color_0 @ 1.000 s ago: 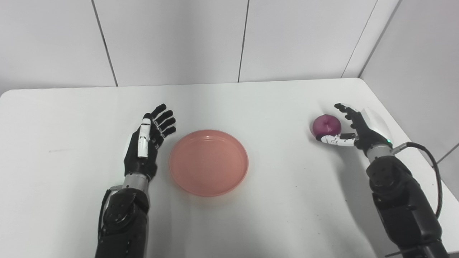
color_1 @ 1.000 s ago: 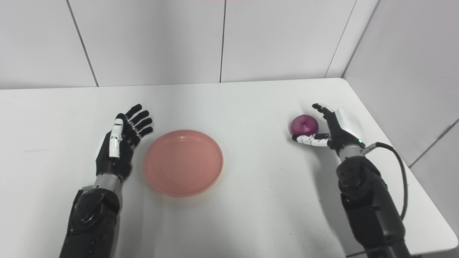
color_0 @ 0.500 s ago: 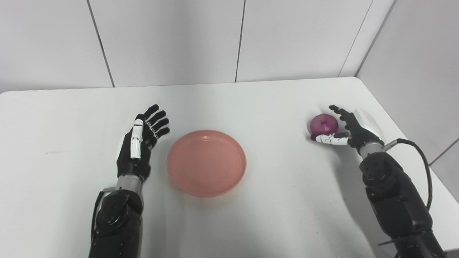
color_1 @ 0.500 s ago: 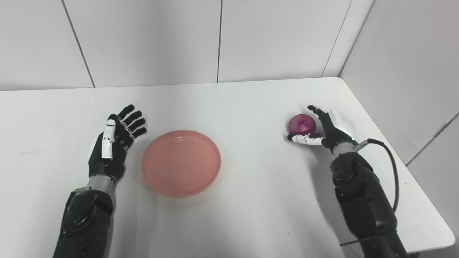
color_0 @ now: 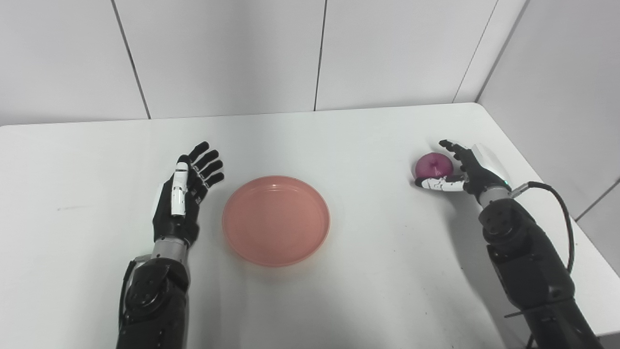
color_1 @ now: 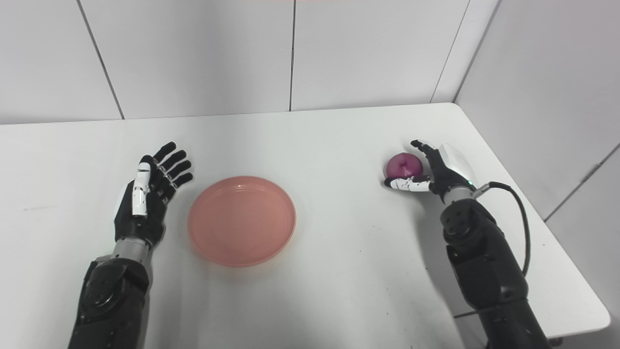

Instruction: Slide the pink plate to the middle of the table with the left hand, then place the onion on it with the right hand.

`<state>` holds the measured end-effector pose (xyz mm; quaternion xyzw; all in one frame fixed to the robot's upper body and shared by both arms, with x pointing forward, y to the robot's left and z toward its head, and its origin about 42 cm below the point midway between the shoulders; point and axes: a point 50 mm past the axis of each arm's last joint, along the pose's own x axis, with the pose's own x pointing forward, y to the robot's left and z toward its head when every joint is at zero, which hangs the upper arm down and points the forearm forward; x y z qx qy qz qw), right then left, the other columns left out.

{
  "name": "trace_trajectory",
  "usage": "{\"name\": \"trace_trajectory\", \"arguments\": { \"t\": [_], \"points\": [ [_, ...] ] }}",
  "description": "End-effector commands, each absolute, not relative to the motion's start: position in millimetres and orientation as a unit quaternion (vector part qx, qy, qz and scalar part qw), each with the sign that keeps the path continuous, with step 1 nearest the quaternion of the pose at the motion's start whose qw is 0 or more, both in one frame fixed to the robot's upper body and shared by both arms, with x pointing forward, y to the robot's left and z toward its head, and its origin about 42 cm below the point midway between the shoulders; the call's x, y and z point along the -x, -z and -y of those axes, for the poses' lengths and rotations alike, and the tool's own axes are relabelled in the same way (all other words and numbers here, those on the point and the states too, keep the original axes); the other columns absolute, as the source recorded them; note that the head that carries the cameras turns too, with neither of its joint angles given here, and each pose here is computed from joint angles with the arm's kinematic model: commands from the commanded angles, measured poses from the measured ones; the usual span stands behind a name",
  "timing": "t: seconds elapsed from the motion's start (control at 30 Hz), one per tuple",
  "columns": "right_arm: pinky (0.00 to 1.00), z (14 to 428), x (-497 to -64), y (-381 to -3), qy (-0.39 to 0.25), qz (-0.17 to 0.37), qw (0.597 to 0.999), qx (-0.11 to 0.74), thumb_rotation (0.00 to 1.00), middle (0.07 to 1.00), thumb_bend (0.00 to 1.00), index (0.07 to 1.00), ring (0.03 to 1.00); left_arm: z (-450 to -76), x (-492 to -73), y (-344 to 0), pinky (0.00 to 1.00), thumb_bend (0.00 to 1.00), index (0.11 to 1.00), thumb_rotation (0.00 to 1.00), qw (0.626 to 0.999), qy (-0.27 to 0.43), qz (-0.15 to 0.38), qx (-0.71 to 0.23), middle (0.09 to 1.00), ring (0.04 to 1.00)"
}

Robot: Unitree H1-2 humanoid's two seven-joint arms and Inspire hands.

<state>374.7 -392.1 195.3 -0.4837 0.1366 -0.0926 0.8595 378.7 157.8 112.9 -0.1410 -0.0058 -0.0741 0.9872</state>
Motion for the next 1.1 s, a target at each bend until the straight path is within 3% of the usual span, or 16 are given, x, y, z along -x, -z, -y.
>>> {"name": "trace_trajectory", "arguments": {
  "t": [0.0, 0.57, 0.9, 1.07],
  "points": [
    [0.79, 400.3, -384.1, -219.9, 0.113, -0.107, 0.854, 0.497, 0.36, 0.905, 1.00, 0.894, 0.879, -160.5, -372.4, -98.7, 0.78, 0.38, 0.798, 1.00, 0.987, 0.067, -0.034, 0.143, 0.815, 0.807],
    [0.75, 396.5, -388.1, -224.0, 0.098, -0.110, 0.853, 0.501, 0.37, 0.883, 1.00, 0.882, 0.846, -159.9, -371.9, -98.5, 0.78, 0.38, 0.797, 1.00, 0.986, 0.066, -0.035, 0.148, 0.814, 0.807],
    [0.73, 394.3, -388.8, -226.9, 0.085, -0.111, 0.856, 0.497, 0.33, 0.837, 0.97, 0.835, 0.808, -160.4, -371.8, -98.1, 0.78, 0.38, 0.800, 1.00, 0.987, 0.069, -0.030, 0.145, 0.817, 0.810],
    [0.67, 392.8, -388.6, -227.8, 0.080, -0.106, 0.854, 0.503, 0.32, 0.791, 0.94, 0.789, 0.754, -160.3, -371.9, -98.5, 0.78, 0.39, 0.800, 1.00, 0.987, 0.068, -0.032, 0.145, 0.815, 0.808]
  ]
}}
